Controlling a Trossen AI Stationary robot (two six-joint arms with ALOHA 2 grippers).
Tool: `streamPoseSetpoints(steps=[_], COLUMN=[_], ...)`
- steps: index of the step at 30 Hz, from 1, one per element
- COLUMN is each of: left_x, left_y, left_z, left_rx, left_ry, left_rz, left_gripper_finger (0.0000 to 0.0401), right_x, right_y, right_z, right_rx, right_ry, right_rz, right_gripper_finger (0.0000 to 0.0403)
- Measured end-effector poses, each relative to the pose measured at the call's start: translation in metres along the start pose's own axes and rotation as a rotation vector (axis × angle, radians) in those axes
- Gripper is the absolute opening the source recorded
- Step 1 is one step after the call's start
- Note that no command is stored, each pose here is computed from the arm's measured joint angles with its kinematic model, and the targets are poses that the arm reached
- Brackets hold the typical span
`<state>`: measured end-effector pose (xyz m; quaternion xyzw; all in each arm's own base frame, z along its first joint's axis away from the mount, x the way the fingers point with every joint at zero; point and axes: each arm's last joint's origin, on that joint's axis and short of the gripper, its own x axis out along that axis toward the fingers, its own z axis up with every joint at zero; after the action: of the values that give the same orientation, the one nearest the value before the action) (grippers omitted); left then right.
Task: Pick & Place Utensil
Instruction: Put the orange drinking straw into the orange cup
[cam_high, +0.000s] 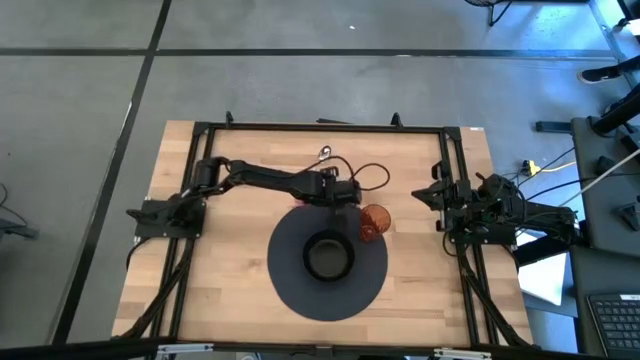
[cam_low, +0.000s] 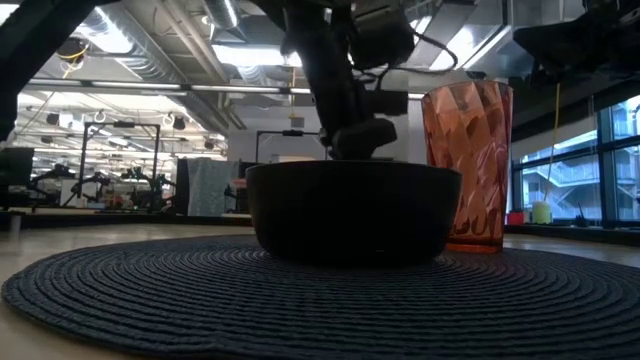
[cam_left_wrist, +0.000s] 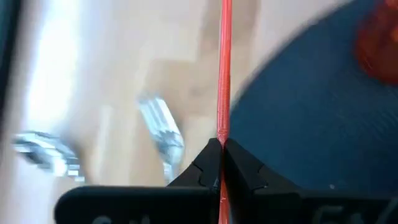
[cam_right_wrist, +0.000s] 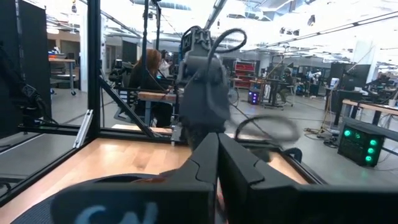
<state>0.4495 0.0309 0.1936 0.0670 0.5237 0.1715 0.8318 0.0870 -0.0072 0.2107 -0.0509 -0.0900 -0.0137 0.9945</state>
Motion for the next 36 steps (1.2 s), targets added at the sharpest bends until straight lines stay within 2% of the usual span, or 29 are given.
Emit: streamPoseSetpoints(steps=[8, 15, 21, 27, 31, 36], left_x=[-0.043, -0.108, -0.161, -0.203, -0.215, -0.216], left_y=[0.036, 0.062, 0.071, 0.076, 0.070, 0.065], left_z=[0.005, 0.019, 0.032, 0.040, 0.047, 0.051], left_rx=[-0.061, -0.084, -0.057, -0.003, 0.063, 0.123], left_ry=[-0.053, -0.300, -0.596, -0.877, -1.024, -1.138], left_rz=[0.109, 0.098, -0.017, -0.238, -0.319, -0.328], left_gripper_finger=[0.0003, 0.0003, 0.0003, 0.0003, 0.0003, 0.0003], right_x=[0.000, 0.000, 0.000, 0.000, 0.000, 0.000], right_y=[0.000, 0.001, 0.001, 0.002, 0.002, 0.002], right_z=[0.000, 0.000, 0.000, 0.000, 0.000, 0.000], right_rx=[0.022, 0.024, 0.024, 0.031, 0.038, 0.039], right_ry=[0.001, 0.001, 0.001, -0.002, -0.002, -0.001], right_rz=[0.014, 0.024, 0.033, 0.061, 0.066, 0.066], right_gripper_finger=[0.0012, 0.0012, 0.0012, 0.0012, 0.0012, 0.0012])
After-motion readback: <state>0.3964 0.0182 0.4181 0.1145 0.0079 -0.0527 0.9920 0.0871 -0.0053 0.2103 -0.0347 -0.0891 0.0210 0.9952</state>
